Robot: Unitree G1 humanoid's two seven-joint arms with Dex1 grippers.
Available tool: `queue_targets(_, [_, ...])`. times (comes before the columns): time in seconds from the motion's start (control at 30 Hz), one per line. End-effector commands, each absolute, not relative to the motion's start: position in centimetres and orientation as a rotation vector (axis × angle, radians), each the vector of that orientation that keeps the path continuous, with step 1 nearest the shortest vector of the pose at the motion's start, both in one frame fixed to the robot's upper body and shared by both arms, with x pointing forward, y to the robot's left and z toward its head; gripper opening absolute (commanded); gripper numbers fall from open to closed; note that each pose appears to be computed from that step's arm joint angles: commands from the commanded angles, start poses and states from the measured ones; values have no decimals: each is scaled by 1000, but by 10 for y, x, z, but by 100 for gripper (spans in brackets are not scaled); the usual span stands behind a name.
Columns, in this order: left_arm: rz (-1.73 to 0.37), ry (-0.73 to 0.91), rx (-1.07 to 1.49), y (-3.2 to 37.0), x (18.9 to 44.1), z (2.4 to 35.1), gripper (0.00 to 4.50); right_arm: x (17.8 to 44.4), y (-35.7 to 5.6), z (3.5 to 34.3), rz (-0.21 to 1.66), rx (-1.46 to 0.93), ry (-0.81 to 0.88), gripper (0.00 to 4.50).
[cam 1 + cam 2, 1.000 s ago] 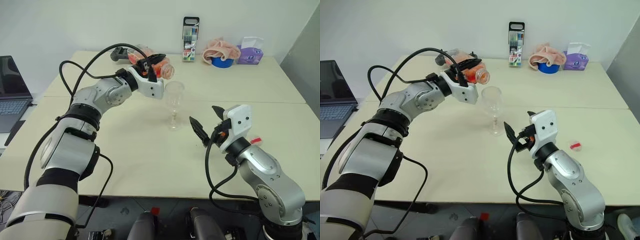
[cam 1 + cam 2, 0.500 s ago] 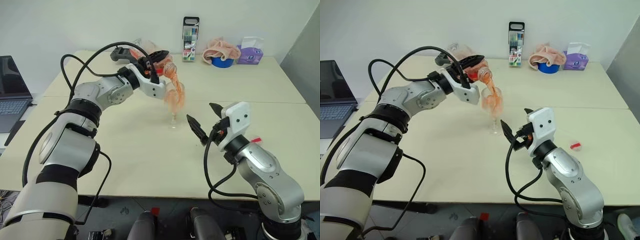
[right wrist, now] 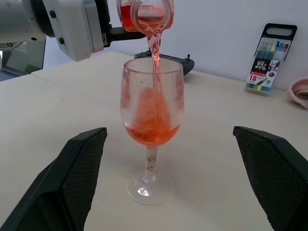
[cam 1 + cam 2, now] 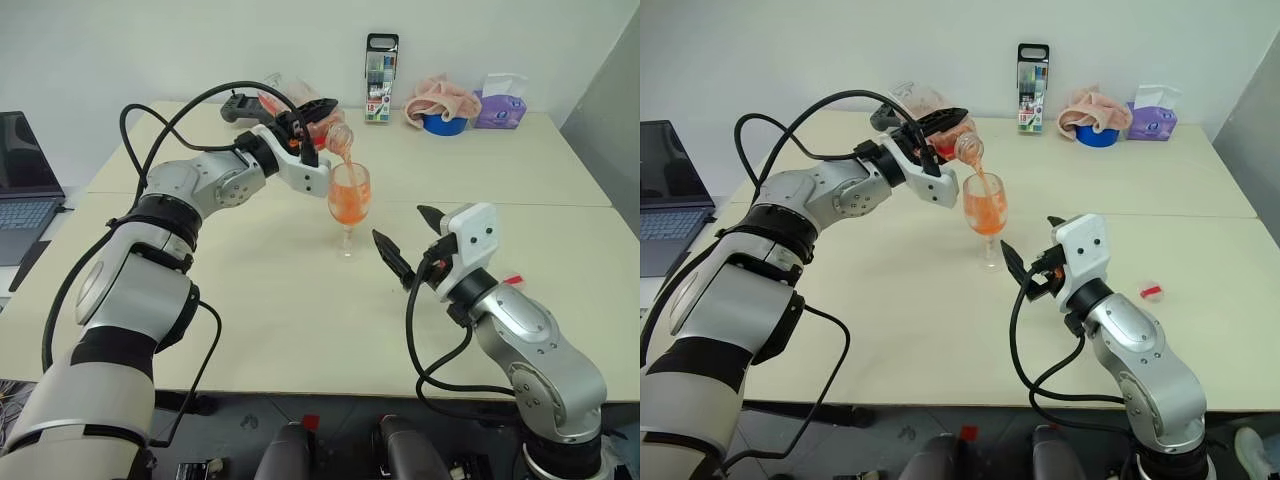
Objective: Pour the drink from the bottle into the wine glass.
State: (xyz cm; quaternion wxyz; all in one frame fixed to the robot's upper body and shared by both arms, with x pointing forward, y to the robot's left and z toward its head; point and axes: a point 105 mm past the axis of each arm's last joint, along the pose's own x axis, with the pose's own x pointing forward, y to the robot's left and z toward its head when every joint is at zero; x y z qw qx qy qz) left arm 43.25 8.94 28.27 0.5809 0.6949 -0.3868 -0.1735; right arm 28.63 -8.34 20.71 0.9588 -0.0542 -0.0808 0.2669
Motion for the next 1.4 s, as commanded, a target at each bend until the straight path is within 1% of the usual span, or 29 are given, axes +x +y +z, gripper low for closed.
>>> queue_targets(0.03, [-324,-946,1615,93,432,309,177,282,-81,220,558,-119,-228,450])
queue_targets(0.13, [-326,-924,1585,94,433,308,176,282,-80,220,563,-117,-228,450])
queue_targets(0.2, [-332,-899,1519,96,434,309,176,281,-78,220,569,-111,-227,450])
queue_targets(0.33, [-399,-814,1404,101,436,300,176,279,-74,224,602,-104,-233,450])
queue_targets(0.4, [-436,-779,1319,102,435,300,176,279,-73,230,619,-115,-248,450])
queue_targets(0.5, [-553,-763,1302,97,428,290,176,279,-67,242,659,-162,-278,450])
queue_targets(0.53, [-559,-735,1247,101,429,290,176,280,-65,248,675,-173,-289,450])
queue_targets(0.63, [-571,-663,1095,112,432,290,176,287,-63,260,693,-231,-275,450])
queue_targets(0.7, [-590,-642,985,119,430,291,176,300,-66,258,673,-319,-200,450])
queue_targets(0.73, [-579,-635,916,125,430,292,176,307,-71,257,650,-362,-168,450])
queue_targets(0.8, [-550,-612,785,136,431,295,176,313,-76,268,647,-364,-176,450])
queue_targets(0.87, [-496,-567,629,155,434,295,176,313,-70,284,710,-326,-209,450])
queue_targets(0.9, [-463,-536,537,165,437,294,176,313,-67,288,745,-323,-199,450])
queue_targets(0.93, [-415,-497,441,180,440,292,176,315,-62,290,779,-354,-187,450])
queue_targets(1.0, [-359,-449,326,194,443,288,176,318,-59,292,805,-411,-174,450])
queue_targets(1.07, [-274,-363,204,215,449,277,175,326,-55,301,831,-351,-155,450])
queue_targets(1.1, [-234,-309,143,228,451,267,174,335,-49,309,835,-322,-152,450])
queue_targets(1.2, [-177,-230,57,246,452,250,174,348,-34,320,845,-300,-146,450])
queue_targets(1.3, [-134,-200,6,255,453,239,174,353,-17,318,881,-317,-138,450])
queue_targets(1.4, [-131,-178,-29,254,456,231,174,358,-5,310,907,-334,-127,450])
